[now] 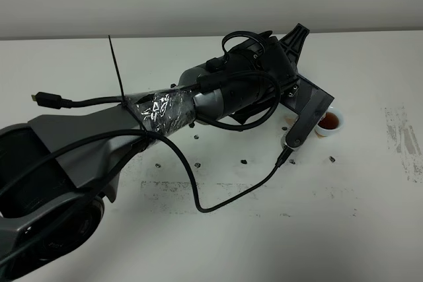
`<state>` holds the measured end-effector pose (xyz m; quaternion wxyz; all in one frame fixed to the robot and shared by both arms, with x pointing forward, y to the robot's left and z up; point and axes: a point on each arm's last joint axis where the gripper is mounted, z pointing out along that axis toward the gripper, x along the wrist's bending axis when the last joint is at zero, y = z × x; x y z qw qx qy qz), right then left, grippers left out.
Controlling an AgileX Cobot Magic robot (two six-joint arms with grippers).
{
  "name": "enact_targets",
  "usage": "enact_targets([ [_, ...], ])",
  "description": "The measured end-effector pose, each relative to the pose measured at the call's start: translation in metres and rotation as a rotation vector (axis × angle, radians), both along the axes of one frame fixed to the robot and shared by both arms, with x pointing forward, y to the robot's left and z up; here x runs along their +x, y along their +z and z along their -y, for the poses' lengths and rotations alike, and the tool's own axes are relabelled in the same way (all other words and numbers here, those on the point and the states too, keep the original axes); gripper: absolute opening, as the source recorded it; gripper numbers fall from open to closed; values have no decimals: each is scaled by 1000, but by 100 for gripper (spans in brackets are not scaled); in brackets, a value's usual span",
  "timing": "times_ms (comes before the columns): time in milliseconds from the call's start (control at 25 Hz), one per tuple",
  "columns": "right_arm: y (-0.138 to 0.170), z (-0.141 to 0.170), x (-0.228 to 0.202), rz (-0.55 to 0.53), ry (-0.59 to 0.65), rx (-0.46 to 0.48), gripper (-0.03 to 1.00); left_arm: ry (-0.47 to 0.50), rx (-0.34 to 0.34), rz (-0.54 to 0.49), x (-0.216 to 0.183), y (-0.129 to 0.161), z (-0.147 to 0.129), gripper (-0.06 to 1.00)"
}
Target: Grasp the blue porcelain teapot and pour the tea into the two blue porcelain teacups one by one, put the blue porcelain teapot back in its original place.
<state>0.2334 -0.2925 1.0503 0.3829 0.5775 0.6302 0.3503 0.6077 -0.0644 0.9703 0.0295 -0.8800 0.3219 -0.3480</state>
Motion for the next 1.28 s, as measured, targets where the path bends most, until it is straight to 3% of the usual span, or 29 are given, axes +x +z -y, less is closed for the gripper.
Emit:
enact_targets([
  [840,0,0,0,0,0,0,28,36,-29,-12,0,0,0,3],
  [1280,0,0,0,0,0,0,28,278,-251,-63,-2,10,-1,3],
])
